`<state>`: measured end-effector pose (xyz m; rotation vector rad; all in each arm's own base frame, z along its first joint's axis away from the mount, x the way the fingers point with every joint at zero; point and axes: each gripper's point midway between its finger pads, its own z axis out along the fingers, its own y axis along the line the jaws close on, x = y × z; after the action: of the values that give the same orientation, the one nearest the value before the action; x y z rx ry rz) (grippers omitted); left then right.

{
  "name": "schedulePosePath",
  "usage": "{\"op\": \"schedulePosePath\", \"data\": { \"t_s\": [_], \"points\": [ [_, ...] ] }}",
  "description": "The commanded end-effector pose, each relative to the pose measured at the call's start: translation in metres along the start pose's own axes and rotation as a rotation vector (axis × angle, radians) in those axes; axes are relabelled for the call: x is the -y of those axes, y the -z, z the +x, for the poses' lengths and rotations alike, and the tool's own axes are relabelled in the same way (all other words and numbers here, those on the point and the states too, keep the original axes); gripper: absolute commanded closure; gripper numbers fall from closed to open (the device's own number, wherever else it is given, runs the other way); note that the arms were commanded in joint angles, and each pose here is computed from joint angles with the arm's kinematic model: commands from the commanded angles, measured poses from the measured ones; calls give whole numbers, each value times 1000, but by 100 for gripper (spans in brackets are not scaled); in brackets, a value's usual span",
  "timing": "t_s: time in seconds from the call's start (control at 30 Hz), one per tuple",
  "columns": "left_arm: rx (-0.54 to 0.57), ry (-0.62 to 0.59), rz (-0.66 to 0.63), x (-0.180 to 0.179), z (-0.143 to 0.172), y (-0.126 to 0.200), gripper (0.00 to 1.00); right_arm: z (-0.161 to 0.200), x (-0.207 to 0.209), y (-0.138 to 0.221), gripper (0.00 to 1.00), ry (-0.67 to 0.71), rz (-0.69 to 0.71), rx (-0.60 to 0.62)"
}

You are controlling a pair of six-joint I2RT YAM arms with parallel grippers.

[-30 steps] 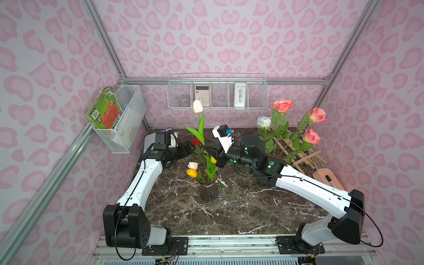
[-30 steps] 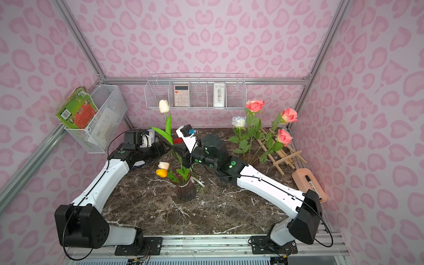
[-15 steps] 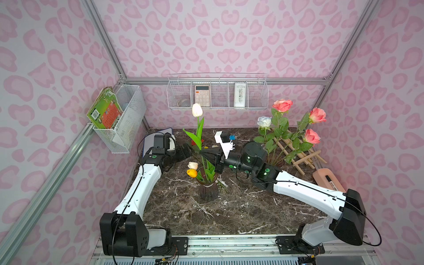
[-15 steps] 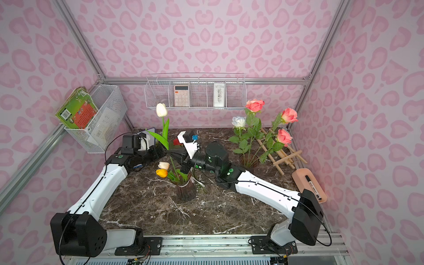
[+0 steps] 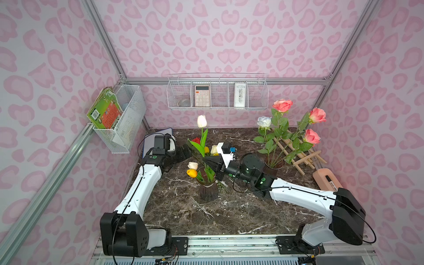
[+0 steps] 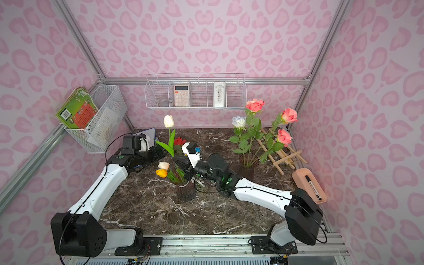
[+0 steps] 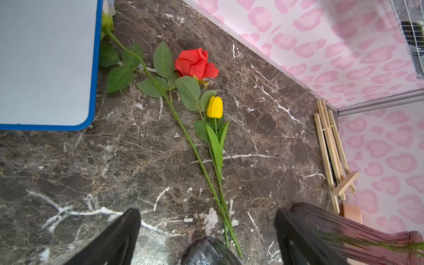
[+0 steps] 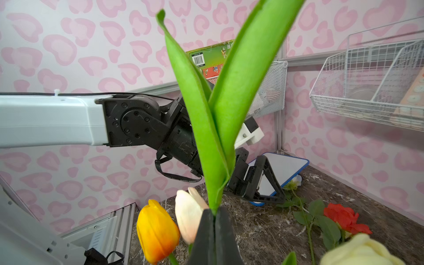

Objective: Arrange the flowers in different vases according to their variety
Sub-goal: Insert the flower into the vase.

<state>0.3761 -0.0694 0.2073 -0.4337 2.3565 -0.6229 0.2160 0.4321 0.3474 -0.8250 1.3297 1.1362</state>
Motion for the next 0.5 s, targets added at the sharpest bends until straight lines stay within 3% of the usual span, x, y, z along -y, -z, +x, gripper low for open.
{"op": "schedulePosePath", "data": {
  "t_s": [0.0,0.1,0.2,0.4,0.47],
  "points": [
    [14,-17,8,2,-3,0,4,-8,-4,-1,100,37,5,42],
    [11,-19,9,2,-3,-1,4,2,-10,-3,98,31,3,2],
    [7,-19,6,1,-2,-1,4,10,-18,-4,79,29,7,-60],
    [-1,-21,9,2,-1,-1,4,29,-20,2,52,-6,84,-221],
    [-3,-22,9,2,-1,-1,4,37,-15,6,48,-30,119,-284]
  ]
}}
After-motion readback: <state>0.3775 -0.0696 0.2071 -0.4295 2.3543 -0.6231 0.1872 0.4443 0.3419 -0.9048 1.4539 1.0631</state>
